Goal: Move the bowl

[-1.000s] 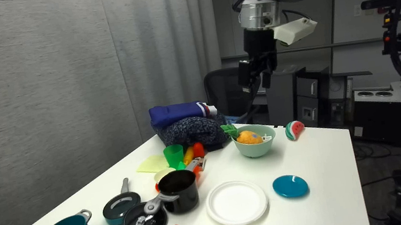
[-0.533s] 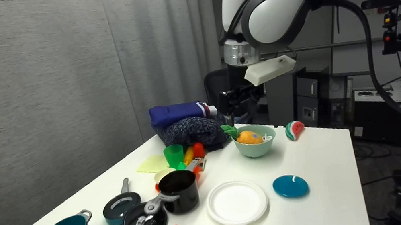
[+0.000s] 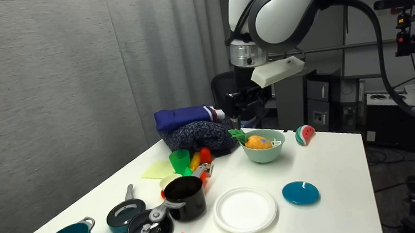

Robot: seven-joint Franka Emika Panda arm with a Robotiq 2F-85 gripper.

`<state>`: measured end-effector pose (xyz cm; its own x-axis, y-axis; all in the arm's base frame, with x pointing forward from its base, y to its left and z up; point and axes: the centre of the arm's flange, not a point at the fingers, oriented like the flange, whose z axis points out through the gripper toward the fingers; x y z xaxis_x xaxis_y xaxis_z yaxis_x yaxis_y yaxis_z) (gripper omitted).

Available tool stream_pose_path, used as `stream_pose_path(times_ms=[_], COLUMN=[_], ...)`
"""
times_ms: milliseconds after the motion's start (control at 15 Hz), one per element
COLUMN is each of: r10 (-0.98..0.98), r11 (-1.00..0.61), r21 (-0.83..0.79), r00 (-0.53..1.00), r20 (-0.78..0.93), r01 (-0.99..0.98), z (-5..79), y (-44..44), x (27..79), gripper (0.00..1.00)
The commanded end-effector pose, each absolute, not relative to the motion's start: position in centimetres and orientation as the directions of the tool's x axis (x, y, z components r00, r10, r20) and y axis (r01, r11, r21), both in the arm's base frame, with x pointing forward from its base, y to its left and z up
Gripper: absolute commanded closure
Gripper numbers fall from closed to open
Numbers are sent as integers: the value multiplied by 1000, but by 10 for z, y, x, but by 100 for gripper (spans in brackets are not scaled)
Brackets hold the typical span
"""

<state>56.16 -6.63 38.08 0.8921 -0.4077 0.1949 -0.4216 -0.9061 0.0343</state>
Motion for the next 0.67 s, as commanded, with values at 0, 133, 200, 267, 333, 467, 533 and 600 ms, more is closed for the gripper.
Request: stream_pose_path(times_ms=[0,133,200,267,333,467,533,600], r10=[-337,-287,-263,-250,-236,-228,-226,-230], r11=[-921,-919,-916,-914,-922,-934,-942,-948], r21=[166,260,302,323,312,286,258,231], r00=[934,955,964,968,972,974,974,973], r20=[121,73,43,25,16,-16,-21,-24], r01=[-354,-296,-264,-244,-229,-214,-213,-218], z=[344,311,294,276,261,236,224,216], y=[-76,-95,-107,-117,-130,-147,-155,-156], x=[572,577,582,586,590,598,602,608], gripper=[0,0,0,0,0,0,0,0])
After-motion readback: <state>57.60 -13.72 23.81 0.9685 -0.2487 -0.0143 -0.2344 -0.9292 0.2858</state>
